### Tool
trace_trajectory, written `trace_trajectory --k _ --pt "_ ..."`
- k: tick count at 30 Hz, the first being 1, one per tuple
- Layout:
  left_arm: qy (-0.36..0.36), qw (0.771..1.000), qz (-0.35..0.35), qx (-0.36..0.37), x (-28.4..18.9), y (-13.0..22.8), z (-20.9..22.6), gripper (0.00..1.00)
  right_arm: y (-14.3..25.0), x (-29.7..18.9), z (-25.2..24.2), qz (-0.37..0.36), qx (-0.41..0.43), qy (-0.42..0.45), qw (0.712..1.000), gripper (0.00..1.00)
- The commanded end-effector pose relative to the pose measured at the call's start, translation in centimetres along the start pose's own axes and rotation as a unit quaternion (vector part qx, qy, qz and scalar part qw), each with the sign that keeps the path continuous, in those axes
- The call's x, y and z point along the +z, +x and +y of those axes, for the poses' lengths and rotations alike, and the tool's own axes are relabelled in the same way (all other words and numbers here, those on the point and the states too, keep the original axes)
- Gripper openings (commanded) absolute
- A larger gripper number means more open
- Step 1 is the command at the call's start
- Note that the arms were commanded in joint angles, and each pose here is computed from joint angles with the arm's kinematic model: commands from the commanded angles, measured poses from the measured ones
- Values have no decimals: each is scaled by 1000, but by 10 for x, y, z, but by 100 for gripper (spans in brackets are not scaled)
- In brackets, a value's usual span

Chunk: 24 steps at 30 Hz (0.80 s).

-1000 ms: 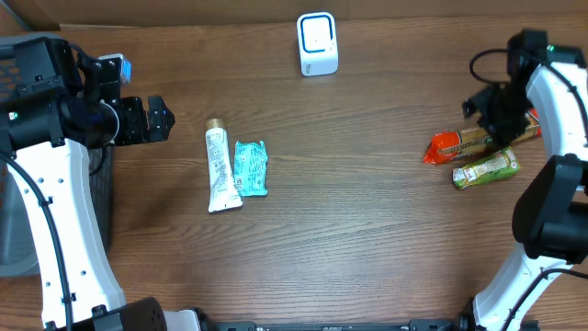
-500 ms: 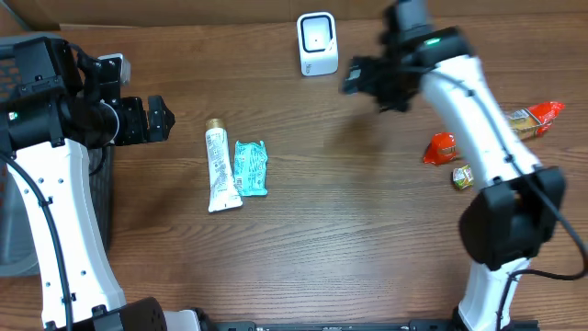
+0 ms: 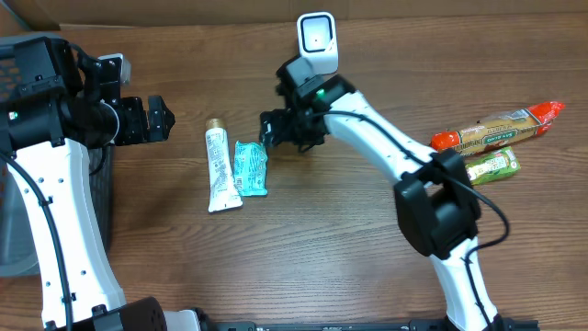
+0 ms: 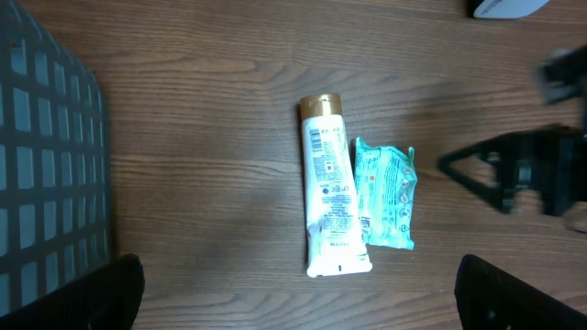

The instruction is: Scan the item barcode

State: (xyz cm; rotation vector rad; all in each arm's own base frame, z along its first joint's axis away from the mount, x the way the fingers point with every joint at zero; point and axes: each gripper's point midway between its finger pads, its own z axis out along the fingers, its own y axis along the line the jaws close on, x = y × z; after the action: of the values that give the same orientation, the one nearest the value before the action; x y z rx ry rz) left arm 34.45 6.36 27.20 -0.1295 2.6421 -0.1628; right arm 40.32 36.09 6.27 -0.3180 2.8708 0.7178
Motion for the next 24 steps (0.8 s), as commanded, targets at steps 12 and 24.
trace_trajectory --k 12,24 --pt "-2 1000 -3 14 -1 -3 0 99 4 54 16 -3 -111 -33 993 71" --pt "-1 1000 -3 14 -1 -3 0 99 13 72 15 20 -102 -61 993 16"
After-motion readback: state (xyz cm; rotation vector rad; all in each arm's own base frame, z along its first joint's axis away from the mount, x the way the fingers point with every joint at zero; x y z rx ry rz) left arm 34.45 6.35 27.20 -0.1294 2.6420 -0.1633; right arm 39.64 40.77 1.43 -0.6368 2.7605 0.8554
